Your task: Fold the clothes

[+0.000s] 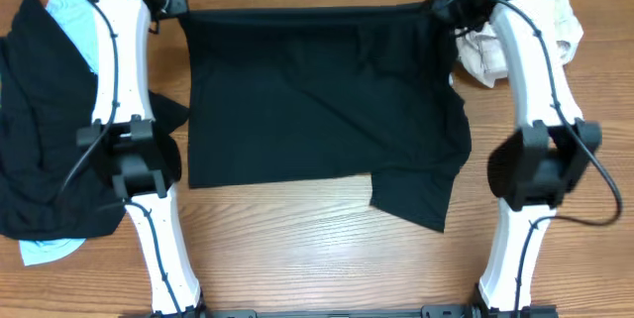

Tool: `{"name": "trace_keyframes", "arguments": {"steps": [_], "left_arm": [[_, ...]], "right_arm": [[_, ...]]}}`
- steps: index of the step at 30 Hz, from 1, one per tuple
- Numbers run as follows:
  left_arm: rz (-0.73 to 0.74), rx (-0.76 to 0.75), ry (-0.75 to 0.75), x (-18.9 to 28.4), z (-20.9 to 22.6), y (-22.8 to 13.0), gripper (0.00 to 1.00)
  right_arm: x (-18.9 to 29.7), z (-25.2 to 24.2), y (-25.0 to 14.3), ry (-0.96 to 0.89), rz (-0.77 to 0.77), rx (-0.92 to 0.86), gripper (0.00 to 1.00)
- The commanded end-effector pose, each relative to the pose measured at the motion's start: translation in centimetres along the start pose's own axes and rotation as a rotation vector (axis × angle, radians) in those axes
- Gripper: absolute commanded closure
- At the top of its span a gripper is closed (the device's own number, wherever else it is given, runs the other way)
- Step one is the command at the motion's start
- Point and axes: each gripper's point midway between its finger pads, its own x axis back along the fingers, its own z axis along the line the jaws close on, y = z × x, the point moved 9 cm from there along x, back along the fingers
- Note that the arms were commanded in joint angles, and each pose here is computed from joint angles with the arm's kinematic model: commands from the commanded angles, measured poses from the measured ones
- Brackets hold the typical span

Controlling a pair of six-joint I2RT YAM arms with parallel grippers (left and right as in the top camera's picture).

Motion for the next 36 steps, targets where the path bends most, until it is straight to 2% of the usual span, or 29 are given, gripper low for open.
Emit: {"name": "trace_keyframes", "arguments": {"steps": [1,2,4,5,6,9,14,19,22,24,27,30,36], "left_arm": [[-0.009,-0.014,0.015,-3.2,-1.3,-0.4,0.96],[-0.01,-0.021,0.01,-4.0,-1.7,-0.5,0.96],[-0.015,-0.034,0.001,-5.4,-2.6,-0.8,0.96],[-0.016,-0.04,-0.003,-5.9,-2.9,-0.9,0.96],[-0.02,-0.044,-0.006,-6.1,-3.2,-1.0,0.96],[-0.019,-0.054,-0.01,-6.5,-3.9,-1.1,0.96],[-0.013,-0.055,-0.01,-6.5,-3.9,-1.2,0.96],[0.01,-0.054,-0.006,-6.5,-3.8,-1.6,0.96],[0.023,-0.054,-0.004,-6.5,-3.8,-1.8,0.96],[0.038,-0.054,-0.002,-6.5,-3.8,-2.0,0.96],[0.055,-0.054,0.003,-6.4,-3.7,-2.3,0.96],[0.074,-0.053,0.049,-6.4,-3.0,-2.6,0.96],[0.075,-0.04,0.074,-6.4,-2.0,-2.5,0.96]], "right_arm": [[-3.1,-0.3,1.0,0.034,-0.031,0.004,0.89],[-3.9,-0.4,1.1,0.037,-0.036,0.01,0.79],[-4.8,-0.5,1.2,0.04,-0.047,0.038,0.53],[-4.8,-0.4,1.3,0.043,-0.053,0.047,0.26],[-4.8,-0.4,1.4,0.048,-0.056,0.054,0.14],[-3.6,0.3,1.5,0.096,-0.052,0.084,0.04],[-2.9,1.0,0.3,0.122,0.026,0.115,0.06],[-5.0,1.4,-2.1,0.045,0.106,0.16,0.12],[-6.6,1.4,-3.4,0.014,0.128,0.173,0.18],[-8.4,1.0,-4.7,0.007,0.155,0.168,0.28],[-10.4,0.0,-6.1,-0.018,0.176,0.146,0.32],[-12.0,-1.4,-7.2,-0.083,0.173,0.114,0.32],[-12.1,-2.0,-6.6,-0.105,0.136,0.111,0.32]]}}
